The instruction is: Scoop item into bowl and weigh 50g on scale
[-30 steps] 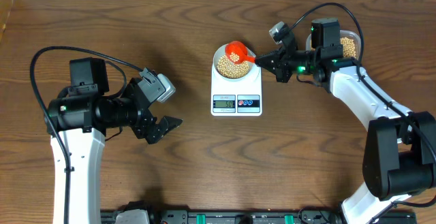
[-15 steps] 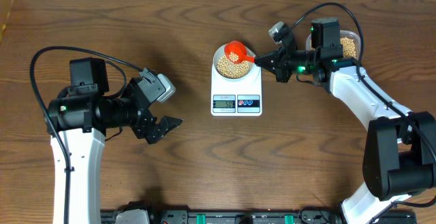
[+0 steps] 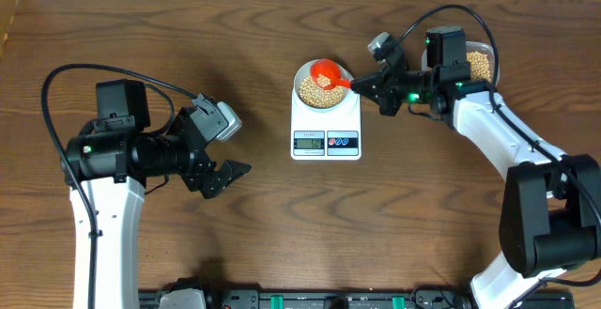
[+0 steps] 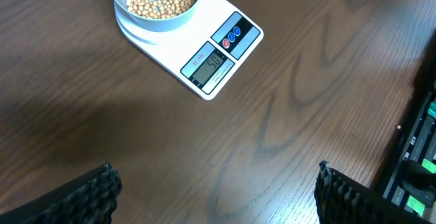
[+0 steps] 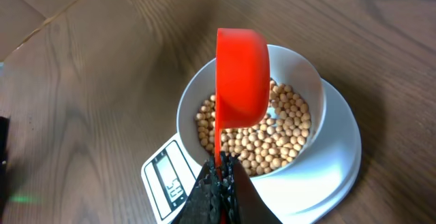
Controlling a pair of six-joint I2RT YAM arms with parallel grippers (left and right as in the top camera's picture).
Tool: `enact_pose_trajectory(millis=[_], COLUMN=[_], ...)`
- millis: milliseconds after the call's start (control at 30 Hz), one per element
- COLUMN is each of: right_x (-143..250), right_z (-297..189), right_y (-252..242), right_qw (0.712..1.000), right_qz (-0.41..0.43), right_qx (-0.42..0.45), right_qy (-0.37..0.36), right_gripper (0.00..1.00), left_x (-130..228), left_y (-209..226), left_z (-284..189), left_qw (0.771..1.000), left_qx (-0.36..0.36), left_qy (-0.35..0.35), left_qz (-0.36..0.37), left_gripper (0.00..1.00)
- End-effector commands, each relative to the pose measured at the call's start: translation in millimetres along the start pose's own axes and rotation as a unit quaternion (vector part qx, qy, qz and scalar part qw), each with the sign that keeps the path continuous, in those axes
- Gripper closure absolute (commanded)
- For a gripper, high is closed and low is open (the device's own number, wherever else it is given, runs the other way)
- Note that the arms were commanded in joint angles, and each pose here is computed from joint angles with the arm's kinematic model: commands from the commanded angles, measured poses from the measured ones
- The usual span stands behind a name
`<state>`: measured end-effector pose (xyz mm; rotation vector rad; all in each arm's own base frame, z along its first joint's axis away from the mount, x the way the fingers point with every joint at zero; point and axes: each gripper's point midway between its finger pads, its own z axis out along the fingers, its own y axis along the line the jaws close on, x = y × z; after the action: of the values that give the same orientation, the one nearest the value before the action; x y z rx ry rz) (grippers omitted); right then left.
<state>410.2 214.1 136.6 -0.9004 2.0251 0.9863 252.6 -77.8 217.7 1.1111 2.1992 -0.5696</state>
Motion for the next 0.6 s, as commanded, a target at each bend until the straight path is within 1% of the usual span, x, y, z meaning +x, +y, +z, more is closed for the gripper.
enact_pose_trajectory(millis=[0,400,500,567], right_x=[-14,-15,-23,-21], right_z=[-6,-6,-9,-9], right_y=[1,2,13,11], right_qw=[0.999,0.999,0.999,0.999], right_qz=[-0.026,-0.028,-0.037,-0.034], right_qx=[0.019,0.018,-0.007,-0.001], right_qy=[-0.004,-0.007,-0.021,-0.016], right_gripper=[0.99,0.99,0.99,0.99], left_x=[-10,-10,-10,-10], left_y=[-1,-1,-1,-1], left_z=[-6,-6,-6,-6], left_qw=[1.0,1.0,1.0,1.0], left_qx=[-0.004,-0.004,-0.004,-0.004], left_qy=[-0.013,-0.013,-0.013,-0.013], left_qz=[0.017,0.017,0.017,0.017], left_gripper=[0.07,0.07,0.07,0.07])
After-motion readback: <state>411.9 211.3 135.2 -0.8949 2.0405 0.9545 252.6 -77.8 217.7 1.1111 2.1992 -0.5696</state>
